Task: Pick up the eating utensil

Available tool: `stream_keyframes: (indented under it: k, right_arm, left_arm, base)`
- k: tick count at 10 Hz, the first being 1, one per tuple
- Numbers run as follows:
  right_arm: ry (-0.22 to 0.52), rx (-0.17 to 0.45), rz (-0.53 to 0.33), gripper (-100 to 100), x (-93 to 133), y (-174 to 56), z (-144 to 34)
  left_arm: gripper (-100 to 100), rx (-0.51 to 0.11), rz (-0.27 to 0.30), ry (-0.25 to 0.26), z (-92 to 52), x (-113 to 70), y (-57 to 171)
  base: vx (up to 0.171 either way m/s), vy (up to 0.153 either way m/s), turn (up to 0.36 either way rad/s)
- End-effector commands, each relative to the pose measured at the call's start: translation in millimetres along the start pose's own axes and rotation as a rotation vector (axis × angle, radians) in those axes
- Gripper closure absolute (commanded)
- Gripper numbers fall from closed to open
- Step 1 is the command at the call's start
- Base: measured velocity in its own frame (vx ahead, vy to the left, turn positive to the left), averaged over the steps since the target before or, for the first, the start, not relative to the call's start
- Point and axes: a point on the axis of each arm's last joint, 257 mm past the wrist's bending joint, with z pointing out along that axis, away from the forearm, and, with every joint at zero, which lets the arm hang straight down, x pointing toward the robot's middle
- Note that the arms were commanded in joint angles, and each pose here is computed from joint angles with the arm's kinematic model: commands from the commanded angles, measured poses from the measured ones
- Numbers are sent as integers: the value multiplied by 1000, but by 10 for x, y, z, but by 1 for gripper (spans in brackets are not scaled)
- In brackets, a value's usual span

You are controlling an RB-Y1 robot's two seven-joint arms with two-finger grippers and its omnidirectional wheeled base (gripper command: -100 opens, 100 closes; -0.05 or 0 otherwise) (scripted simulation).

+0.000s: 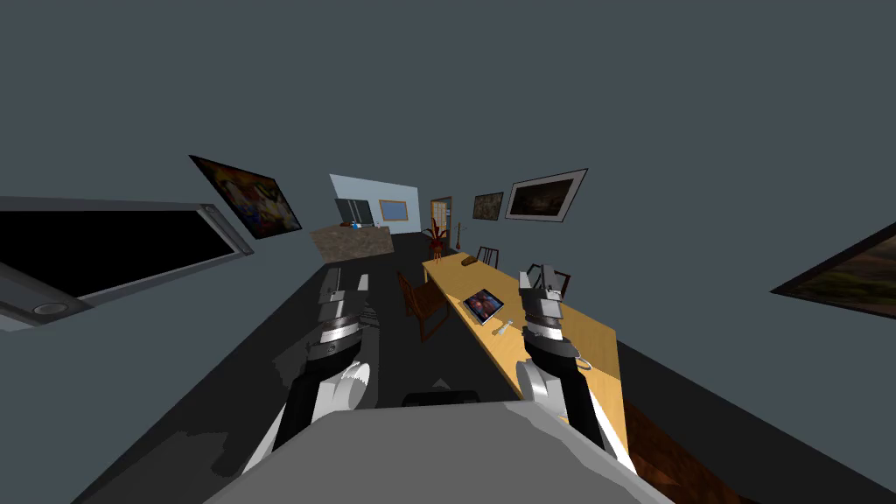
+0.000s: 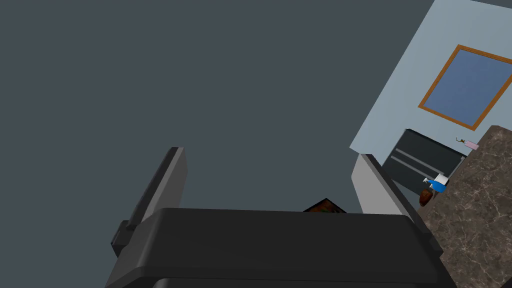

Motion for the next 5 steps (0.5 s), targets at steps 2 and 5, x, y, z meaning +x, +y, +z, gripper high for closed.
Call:
stream_keyframes:
  k: [2, 5]
  right_arm:
    - [82, 22, -68, -100, 144, -151, -76]
    - [190, 57, -177, -100, 324, -416, -235]
  left_arm:
    - [0, 0, 0, 0, 0, 0, 0]
    - [0, 0, 0, 0, 0, 0, 0]
  base:
    - [-17, 20, 21]
    - [-35, 36, 31]
